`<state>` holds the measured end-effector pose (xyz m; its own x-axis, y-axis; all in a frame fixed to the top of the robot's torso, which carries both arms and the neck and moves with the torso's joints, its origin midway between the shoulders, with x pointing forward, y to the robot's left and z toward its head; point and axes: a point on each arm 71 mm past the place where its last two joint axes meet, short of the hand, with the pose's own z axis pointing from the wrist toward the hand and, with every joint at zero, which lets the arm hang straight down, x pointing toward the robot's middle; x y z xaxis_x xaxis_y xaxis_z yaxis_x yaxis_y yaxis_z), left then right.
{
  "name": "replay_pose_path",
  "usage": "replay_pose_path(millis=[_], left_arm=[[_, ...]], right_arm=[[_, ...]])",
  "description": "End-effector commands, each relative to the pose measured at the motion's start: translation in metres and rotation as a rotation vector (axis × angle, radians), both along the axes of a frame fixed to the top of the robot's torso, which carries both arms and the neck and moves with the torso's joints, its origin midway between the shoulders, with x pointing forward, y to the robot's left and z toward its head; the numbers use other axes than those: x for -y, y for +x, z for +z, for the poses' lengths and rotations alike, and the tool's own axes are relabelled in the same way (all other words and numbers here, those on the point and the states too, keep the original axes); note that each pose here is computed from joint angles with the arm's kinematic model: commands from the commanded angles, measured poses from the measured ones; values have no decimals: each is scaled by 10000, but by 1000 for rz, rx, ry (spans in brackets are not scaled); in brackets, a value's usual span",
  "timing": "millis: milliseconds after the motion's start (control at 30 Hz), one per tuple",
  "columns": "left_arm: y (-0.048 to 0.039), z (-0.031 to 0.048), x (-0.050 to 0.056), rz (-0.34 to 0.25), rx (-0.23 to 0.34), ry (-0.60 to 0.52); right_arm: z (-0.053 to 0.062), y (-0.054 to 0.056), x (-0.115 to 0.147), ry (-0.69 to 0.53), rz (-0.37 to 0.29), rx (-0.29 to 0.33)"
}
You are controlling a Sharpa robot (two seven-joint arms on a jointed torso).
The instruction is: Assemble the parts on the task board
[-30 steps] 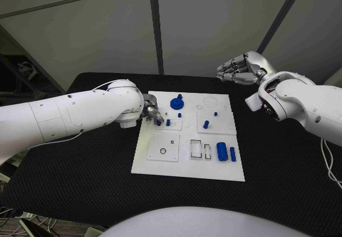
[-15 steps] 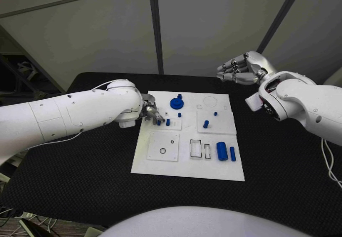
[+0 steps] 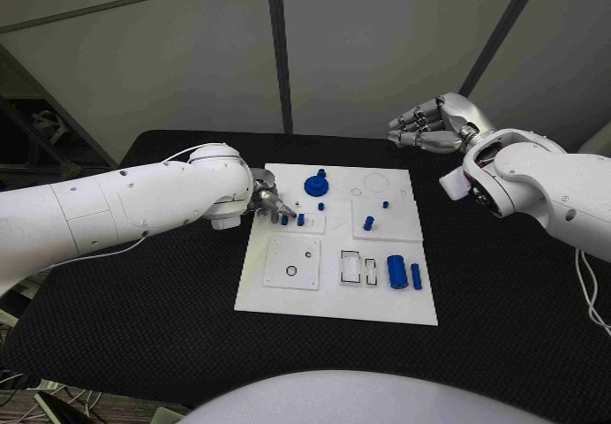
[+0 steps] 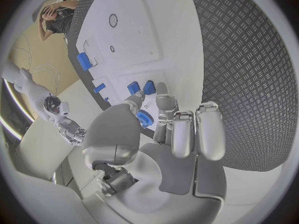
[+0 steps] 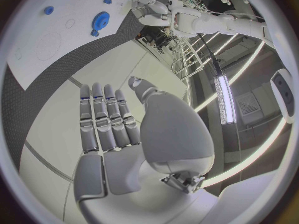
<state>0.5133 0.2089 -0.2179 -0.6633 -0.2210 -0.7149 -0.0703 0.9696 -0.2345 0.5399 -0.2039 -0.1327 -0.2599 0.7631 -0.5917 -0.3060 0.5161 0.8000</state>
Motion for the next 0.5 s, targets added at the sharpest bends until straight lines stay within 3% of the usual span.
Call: replay_pose_path(millis=[33, 233, 500], left_arm=[[24, 27, -16, 51, 49, -75], [47, 72, -59, 98, 110, -147], [57, 109, -86, 111, 157, -197]], right_arm=[[14, -2, -13, -1, 9, 3], [12, 0, -9, -2, 8, 3], [11, 2, -10, -5, 9, 4]])
